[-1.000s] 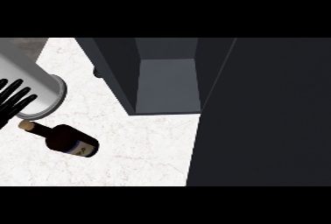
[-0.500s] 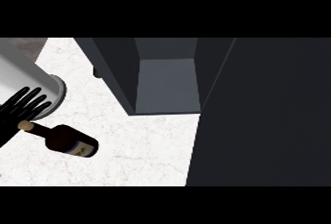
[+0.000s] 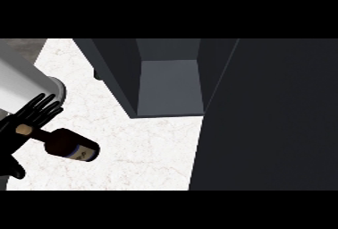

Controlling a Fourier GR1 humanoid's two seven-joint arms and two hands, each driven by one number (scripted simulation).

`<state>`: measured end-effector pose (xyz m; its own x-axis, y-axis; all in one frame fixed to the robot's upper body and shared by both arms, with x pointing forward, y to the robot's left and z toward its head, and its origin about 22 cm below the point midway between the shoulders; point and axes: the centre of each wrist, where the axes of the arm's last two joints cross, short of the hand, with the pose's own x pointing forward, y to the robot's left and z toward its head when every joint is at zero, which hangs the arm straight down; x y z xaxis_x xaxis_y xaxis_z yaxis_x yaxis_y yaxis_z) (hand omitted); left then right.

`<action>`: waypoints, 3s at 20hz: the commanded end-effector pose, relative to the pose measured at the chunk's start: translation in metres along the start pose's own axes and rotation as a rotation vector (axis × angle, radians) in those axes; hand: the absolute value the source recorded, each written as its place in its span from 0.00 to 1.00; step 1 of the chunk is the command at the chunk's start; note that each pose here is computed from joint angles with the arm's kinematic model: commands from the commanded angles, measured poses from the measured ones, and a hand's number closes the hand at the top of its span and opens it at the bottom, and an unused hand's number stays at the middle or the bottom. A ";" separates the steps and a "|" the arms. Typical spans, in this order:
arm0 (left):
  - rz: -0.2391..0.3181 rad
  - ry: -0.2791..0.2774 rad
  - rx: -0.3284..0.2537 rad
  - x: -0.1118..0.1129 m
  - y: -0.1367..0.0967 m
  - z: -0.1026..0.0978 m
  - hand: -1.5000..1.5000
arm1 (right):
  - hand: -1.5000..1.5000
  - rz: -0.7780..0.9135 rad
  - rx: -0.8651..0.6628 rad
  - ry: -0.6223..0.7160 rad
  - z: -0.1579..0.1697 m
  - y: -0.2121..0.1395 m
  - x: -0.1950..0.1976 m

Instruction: Pick up the wine, place it into the cabinet and close the cabinet

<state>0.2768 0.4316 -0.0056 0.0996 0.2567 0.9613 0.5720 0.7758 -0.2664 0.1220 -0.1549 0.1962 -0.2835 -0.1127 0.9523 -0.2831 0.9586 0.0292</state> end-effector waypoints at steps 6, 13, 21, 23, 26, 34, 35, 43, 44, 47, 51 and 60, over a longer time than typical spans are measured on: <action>0.047 -0.011 -0.095 -0.035 -0.009 -0.017 0.00 | 0.00 0.005 -0.004 -0.091 0.022 -0.002 0.021; 0.121 0.038 -0.151 -0.057 -0.010 0.001 0.00 | 0.00 0.028 -0.012 -0.086 0.017 -0.002 0.017; 0.138 0.046 -0.156 -0.068 -0.017 -0.025 0.00 | 0.00 0.034 -0.006 -0.091 0.016 0.000 0.013; 0.152 0.022 -0.161 -0.073 -0.019 -0.016 0.00 | 0.00 0.019 -0.002 -0.107 0.020 -0.005 0.021; 0.147 -0.012 -0.157 -0.069 -0.018 -0.022 0.00 | 0.00 0.013 -0.020 -0.078 0.022 -0.004 0.020; 0.188 -0.025 -0.136 -0.078 -0.017 -0.015 1.00 | 0.00 0.019 0.000 -0.067 0.022 -0.004 0.016; 0.180 -0.041 -0.139 -0.074 -0.017 -0.026 1.00 | 0.00 0.040 -0.013 -0.072 0.019 -0.006 0.019; -0.042 -0.126 0.288 -0.100 -0.055 -0.014 1.00 | 0.00 0.027 -0.037 -0.055 0.023 -0.006 0.015; -0.076 -0.144 0.408 -0.098 -0.053 -0.008 1.00 | 0.00 0.035 -0.042 -0.060 0.020 -0.008 0.013; -0.158 -0.167 0.515 -0.126 -0.086 -0.010 1.00 | 0.00 0.042 -0.052 -0.070 0.017 -0.005 0.012; -0.171 -0.210 0.474 -0.148 -0.115 -0.018 1.00 | 0.00 0.025 -0.039 -0.062 0.029 -0.006 0.021; -0.114 -0.226 0.385 -0.140 -0.142 -0.043 1.00 | 0.00 0.036 -0.051 -0.090 0.037 -0.008 0.025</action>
<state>0.2290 0.2909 -0.0874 -0.2051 0.1629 0.9651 0.1957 0.9730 -0.1226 0.1148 -0.1616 0.1825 -0.3061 -0.0626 0.9499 -0.2229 0.9748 -0.0076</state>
